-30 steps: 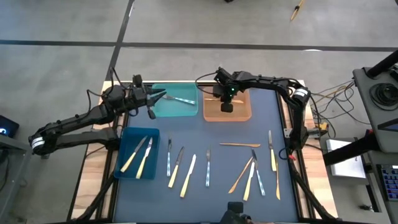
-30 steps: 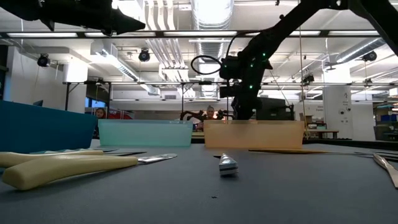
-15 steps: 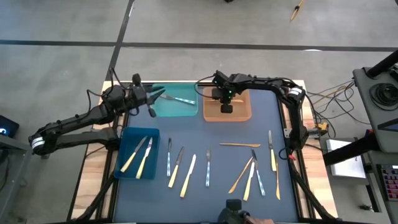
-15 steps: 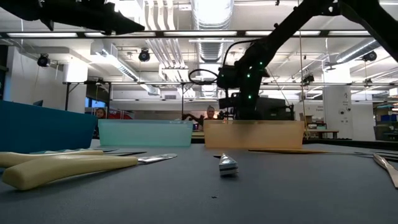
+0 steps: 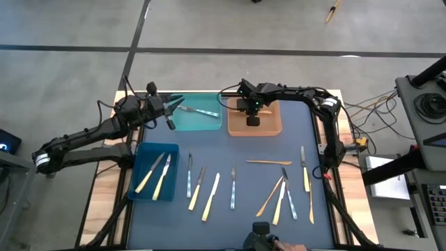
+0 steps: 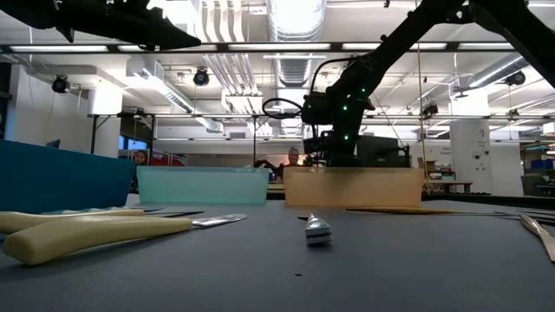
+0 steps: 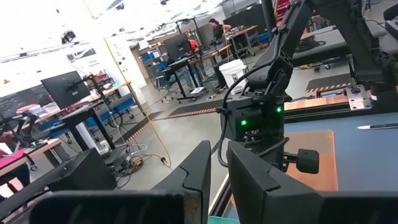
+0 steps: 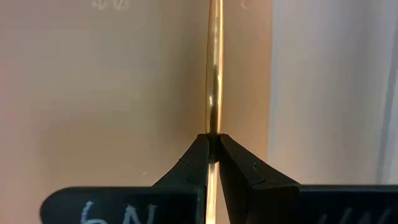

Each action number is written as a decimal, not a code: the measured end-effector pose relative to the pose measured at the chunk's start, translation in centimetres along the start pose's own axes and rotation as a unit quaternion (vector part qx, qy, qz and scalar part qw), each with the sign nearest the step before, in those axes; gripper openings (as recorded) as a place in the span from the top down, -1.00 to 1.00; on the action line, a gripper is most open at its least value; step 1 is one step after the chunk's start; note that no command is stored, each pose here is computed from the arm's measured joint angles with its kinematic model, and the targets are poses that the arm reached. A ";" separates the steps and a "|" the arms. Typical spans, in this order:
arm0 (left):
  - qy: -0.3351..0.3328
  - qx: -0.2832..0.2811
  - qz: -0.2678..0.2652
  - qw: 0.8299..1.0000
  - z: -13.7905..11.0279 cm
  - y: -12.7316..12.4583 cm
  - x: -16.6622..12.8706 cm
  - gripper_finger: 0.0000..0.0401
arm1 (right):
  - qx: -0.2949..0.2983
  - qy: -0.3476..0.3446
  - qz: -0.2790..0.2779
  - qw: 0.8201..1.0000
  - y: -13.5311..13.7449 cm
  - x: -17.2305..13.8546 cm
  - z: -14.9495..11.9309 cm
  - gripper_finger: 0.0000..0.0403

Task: Sort silverware by color (type)
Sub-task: Put the golden knife into the orange bin, then put the white knife into the light blue bin

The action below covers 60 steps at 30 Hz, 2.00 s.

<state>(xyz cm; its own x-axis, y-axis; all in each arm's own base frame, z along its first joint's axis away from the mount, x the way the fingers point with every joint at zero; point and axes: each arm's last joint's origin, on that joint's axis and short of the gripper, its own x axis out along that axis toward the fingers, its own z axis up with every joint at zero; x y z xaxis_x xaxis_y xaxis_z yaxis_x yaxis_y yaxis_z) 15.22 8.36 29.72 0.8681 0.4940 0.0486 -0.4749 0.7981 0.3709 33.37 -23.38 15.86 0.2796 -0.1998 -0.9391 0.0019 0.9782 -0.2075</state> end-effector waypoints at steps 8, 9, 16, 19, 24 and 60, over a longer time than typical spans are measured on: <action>0.000 0.000 0.000 1.000 0.0 0.0 0.0 0.82 | 0.000 0.000 0.000 1.000 0.0 0.0 0.0 0.94; 0.000 -0.002 0.000 1.000 0.0 0.0 0.0 0.82 | 0.000 0.000 0.000 1.000 0.0 0.0 0.0 0.94; 0.002 -0.008 0.000 1.000 0.0 0.0 0.0 0.82 | 0.000 0.000 0.001 1.000 0.0 0.0 0.0 0.94; 0.003 -0.008 -0.001 1.000 -0.1 0.0 0.0 0.82 | 0.006 0.000 0.001 1.000 0.0 0.0 0.0 0.94; 0.003 -0.008 -0.001 1.000 -0.1 0.0 0.0 0.82 | 0.006 0.000 0.001 1.000 0.0 0.0 0.0 0.89; 0.082 -0.255 -0.116 0.956 -2.0 -1.7 1.4 0.82 | 0.077 -0.147 0.004 0.986 8.3 -11.2 5.9 0.71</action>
<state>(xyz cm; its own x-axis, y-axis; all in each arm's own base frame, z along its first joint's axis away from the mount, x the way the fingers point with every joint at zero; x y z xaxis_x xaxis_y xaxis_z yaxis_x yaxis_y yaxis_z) 16.95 8.37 27.27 0.9441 0.2974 -0.1421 -0.3174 0.9366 -0.1484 35.93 -12.67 26.23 0.5471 -0.1893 -0.8154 0.1381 0.9812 -0.1351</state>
